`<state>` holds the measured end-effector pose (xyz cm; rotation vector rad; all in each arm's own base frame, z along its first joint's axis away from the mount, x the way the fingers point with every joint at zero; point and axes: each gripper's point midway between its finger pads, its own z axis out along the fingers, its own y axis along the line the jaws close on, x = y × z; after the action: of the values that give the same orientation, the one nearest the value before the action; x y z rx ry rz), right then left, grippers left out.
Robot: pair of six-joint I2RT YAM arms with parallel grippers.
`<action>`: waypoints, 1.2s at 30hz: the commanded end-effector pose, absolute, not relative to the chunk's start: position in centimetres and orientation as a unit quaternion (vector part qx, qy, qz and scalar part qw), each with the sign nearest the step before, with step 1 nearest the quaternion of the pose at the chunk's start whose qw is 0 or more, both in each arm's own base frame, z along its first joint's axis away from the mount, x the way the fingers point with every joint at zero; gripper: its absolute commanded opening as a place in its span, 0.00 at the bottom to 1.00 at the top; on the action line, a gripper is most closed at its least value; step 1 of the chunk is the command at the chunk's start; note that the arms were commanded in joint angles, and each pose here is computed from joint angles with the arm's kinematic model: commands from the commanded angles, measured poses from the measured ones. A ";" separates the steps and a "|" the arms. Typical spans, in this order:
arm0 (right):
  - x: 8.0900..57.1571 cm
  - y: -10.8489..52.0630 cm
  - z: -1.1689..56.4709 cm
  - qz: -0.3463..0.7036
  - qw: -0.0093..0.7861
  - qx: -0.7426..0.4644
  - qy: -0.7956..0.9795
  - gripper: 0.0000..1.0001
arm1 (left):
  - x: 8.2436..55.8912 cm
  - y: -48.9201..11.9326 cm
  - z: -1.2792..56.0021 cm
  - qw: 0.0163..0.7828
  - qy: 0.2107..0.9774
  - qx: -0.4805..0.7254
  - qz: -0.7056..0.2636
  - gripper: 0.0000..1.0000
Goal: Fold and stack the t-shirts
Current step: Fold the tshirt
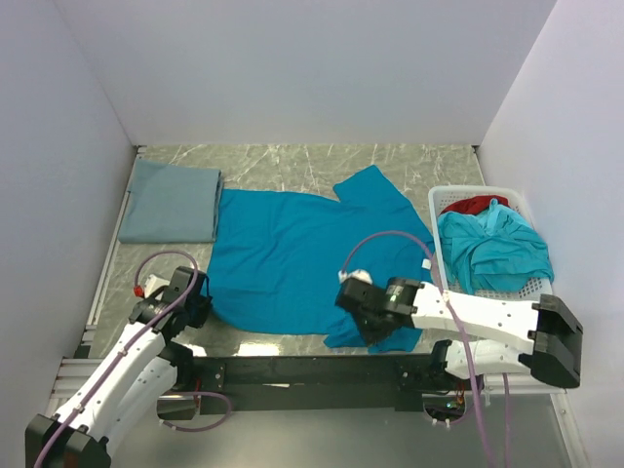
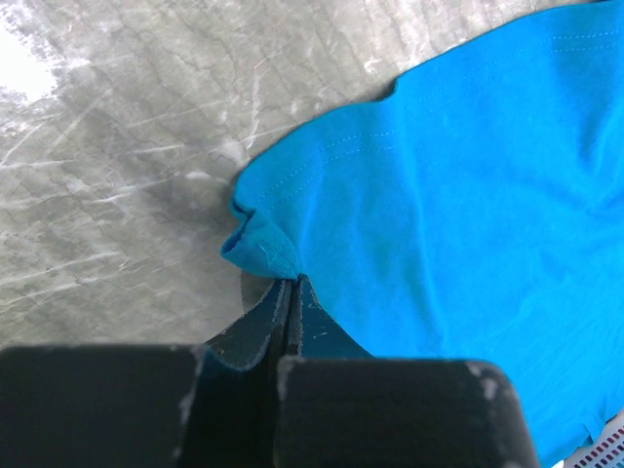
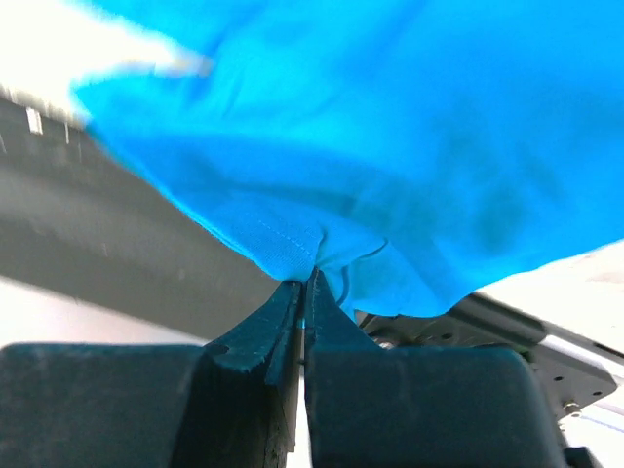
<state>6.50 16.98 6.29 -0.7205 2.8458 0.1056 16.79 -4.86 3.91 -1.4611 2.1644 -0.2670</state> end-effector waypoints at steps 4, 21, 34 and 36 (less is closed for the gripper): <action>13.8 16.3 10.4 0.021 0.211 -0.168 0.963 0.00 | 19.2 -5.7 6.6 0.283 0.792 -0.525 -0.130 0.01; 24.8 14.4 17.3 -0.024 0.343 -0.063 0.937 0.00 | 22.9 -5.6 8.8 0.317 0.786 -0.520 -0.109 0.01; 29.1 14.2 19.3 -0.035 0.365 -0.048 0.929 0.00 | 25.6 -4.8 10.3 0.340 0.773 -0.528 -0.093 0.01; 29.6 14.0 19.4 -0.039 0.366 -0.049 0.929 0.00 | 26.3 -4.9 10.5 0.343 0.773 -0.525 -0.100 0.01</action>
<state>27.55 13.88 16.99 -0.1511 2.4726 -0.1085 24.12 -5.01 8.51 -1.4013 2.0700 -0.2227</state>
